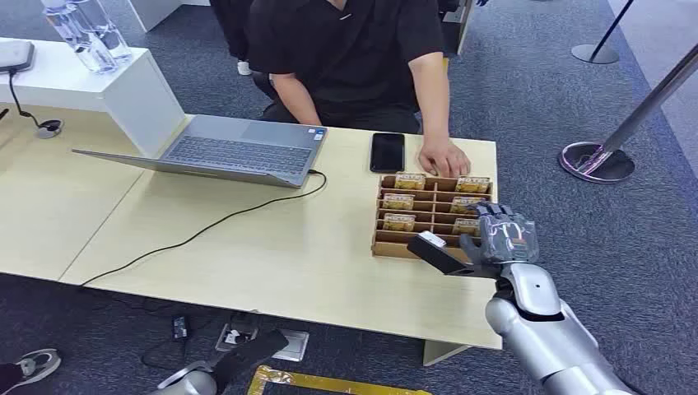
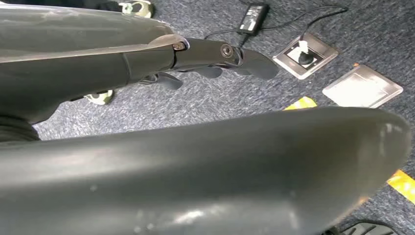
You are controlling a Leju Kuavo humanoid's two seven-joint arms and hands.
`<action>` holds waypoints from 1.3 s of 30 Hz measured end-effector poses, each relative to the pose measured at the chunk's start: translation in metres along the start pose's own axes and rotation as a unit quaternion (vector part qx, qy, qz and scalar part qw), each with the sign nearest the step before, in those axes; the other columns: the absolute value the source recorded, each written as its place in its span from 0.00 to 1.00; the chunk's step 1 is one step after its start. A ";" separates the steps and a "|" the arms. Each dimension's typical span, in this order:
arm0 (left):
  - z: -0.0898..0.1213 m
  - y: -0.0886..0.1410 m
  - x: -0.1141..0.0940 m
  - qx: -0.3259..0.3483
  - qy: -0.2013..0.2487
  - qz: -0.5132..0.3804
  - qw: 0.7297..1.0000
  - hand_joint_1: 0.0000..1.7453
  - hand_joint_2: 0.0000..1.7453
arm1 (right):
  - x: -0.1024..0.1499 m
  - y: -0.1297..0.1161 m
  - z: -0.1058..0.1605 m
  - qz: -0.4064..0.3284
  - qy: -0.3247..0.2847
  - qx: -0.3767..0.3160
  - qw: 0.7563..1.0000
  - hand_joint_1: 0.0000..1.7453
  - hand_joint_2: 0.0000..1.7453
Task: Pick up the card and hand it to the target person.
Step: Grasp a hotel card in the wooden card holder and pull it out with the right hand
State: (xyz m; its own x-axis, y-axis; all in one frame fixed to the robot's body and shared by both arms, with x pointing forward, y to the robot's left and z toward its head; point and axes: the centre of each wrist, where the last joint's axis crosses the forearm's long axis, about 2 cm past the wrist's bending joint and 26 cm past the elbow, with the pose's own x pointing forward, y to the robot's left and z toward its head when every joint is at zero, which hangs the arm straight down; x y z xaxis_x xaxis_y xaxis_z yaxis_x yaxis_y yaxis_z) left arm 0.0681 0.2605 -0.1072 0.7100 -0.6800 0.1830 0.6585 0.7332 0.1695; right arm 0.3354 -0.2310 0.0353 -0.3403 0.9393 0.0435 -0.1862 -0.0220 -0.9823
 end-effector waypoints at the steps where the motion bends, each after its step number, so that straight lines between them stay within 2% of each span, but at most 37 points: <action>1: 0.000 0.000 0.000 0.000 0.000 0.000 1.000 0.00 0.00 | 0.000 0.000 0.000 0.000 0.000 0.001 1.000 0.40 1.00; 4: 0.000 0.000 0.000 0.000 0.000 0.000 1.000 0.00 0.00 | 0.001 0.001 0.000 0.002 0.000 0.004 1.000 0.42 1.00; 6: 0.000 0.000 0.000 -0.001 0.000 -0.001 1.000 0.00 0.00 | 0.001 0.001 0.000 0.003 0.001 0.006 1.000 0.47 1.00; 10: 0.000 0.000 0.000 -0.002 0.000 -0.001 1.000 0.00 0.00 | 0.001 0.001 0.000 0.004 0.001 0.007 1.000 0.85 1.00; 12: 0.000 0.000 0.001 -0.002 -0.001 -0.001 1.000 0.00 0.00 | 0.000 0.001 0.000 0.004 0.002 0.008 1.000 0.96 1.00; 14: 0.000 0.000 0.001 -0.002 -0.001 -0.001 1.000 0.00 0.00 | 0.000 0.001 0.000 0.005 0.002 0.008 1.000 1.00 1.00; 18: 0.000 0.000 0.001 -0.002 -0.004 -0.004 1.000 0.00 1.00 | 0.000 0.001 0.000 0.007 0.001 0.008 1.000 1.00 1.00; 31: 0.000 0.002 0.003 0.026 -0.023 -0.035 0.999 0.00 1.00 | 0.000 0.002 0.001 0.010 -0.001 -0.003 1.000 1.00 1.00; 39: 0.000 0.005 0.005 0.050 -0.021 -0.025 0.998 0.00 1.00 | 0.002 0.000 0.001 -0.036 -0.005 -0.030 0.999 1.00 1.00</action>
State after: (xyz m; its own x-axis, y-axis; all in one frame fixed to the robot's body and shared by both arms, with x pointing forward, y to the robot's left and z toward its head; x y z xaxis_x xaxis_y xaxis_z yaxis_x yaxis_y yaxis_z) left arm 0.0750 0.2610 -0.1058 0.6640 -0.7170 0.2121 0.6633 0.6958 0.2756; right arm 0.3343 -0.2297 0.0358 -0.3376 0.9341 0.1158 -0.1554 0.0660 -0.9856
